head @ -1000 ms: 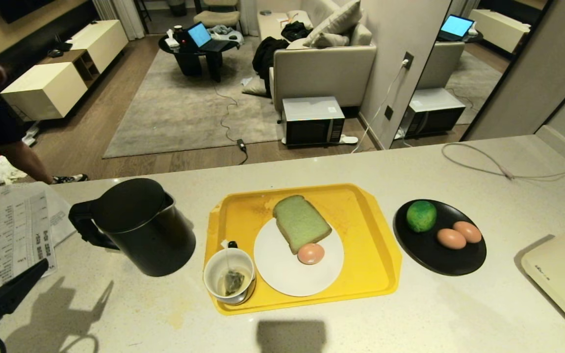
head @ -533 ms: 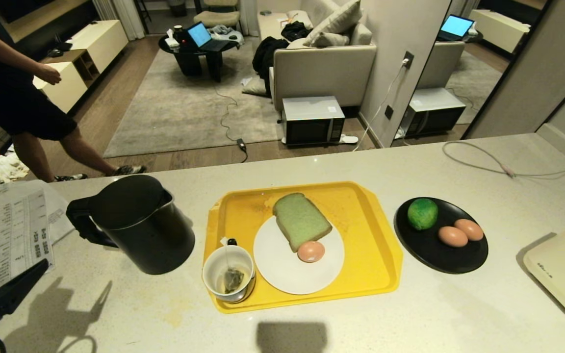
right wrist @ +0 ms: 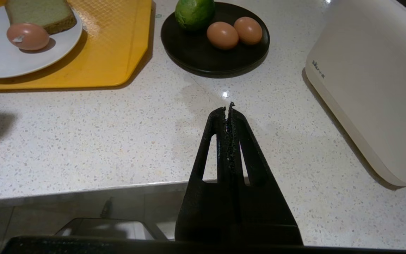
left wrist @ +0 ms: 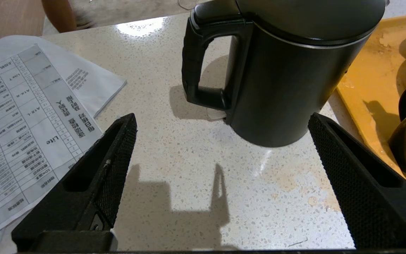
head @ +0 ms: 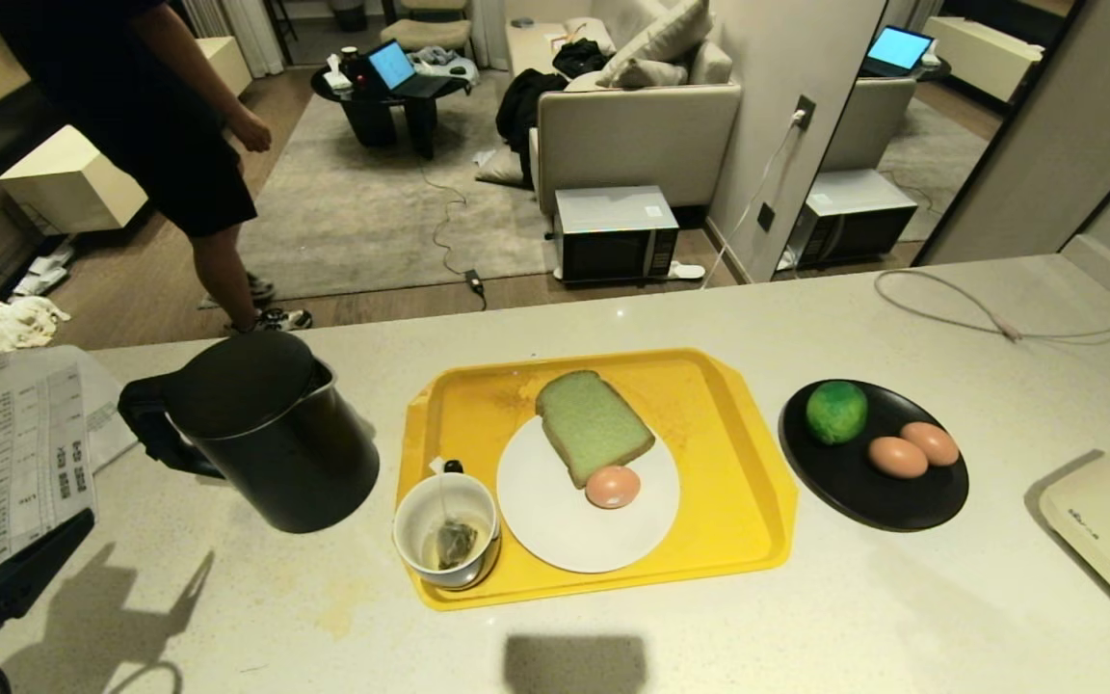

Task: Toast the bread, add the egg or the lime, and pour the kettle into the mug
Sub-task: Pick up the kettle

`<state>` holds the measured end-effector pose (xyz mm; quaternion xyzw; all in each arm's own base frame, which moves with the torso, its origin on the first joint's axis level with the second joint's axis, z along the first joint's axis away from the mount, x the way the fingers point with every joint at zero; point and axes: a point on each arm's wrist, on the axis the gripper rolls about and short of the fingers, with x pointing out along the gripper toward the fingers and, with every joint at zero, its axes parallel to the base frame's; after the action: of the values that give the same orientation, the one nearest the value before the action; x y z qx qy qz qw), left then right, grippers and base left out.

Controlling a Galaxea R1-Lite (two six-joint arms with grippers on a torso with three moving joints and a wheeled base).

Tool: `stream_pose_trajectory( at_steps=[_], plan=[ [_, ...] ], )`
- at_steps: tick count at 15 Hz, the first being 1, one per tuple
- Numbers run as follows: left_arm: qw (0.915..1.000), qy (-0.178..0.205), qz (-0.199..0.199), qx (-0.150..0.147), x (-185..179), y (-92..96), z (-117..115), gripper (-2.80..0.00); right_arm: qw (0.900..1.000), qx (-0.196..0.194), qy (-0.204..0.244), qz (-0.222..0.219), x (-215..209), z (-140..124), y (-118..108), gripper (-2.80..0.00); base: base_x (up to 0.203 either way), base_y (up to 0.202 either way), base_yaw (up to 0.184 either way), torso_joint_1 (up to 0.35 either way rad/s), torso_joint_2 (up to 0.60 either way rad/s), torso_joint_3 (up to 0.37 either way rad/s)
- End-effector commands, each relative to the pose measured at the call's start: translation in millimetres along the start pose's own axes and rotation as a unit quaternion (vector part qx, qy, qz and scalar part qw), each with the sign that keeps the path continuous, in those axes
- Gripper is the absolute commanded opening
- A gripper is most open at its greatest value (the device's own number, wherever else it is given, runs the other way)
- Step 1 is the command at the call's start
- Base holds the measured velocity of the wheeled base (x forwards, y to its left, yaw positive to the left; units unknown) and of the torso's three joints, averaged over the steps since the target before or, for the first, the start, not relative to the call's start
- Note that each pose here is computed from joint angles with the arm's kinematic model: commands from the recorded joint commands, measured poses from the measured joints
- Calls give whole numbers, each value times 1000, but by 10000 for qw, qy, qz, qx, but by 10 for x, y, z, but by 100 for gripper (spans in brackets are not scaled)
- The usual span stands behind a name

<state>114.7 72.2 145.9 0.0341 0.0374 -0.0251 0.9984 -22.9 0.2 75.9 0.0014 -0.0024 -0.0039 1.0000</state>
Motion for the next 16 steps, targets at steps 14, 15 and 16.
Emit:
stream_pose_trajectory(
  at_steps=[14, 15, 16],
  plan=[
    [9997, 185, -88, -136, 135, 107, -45, 0, 10000, 2, 9, 0, 2, -3, 0, -280, 0, 0, 0, -82, 158, 73],
    [9992, 335, -109, -188, 185, 143, -106, 0, 10000, 2, 9, -1, 2, -3, 0, -280, 0, 0, 0, 0, 0, 0],
    [9986, 483, -139, -190, 250, 192, -171, 0, 10000, 2, 9, 0, 2, -3, 0, -280, 0, 0, 0, 0, 0, 0]
  ],
)
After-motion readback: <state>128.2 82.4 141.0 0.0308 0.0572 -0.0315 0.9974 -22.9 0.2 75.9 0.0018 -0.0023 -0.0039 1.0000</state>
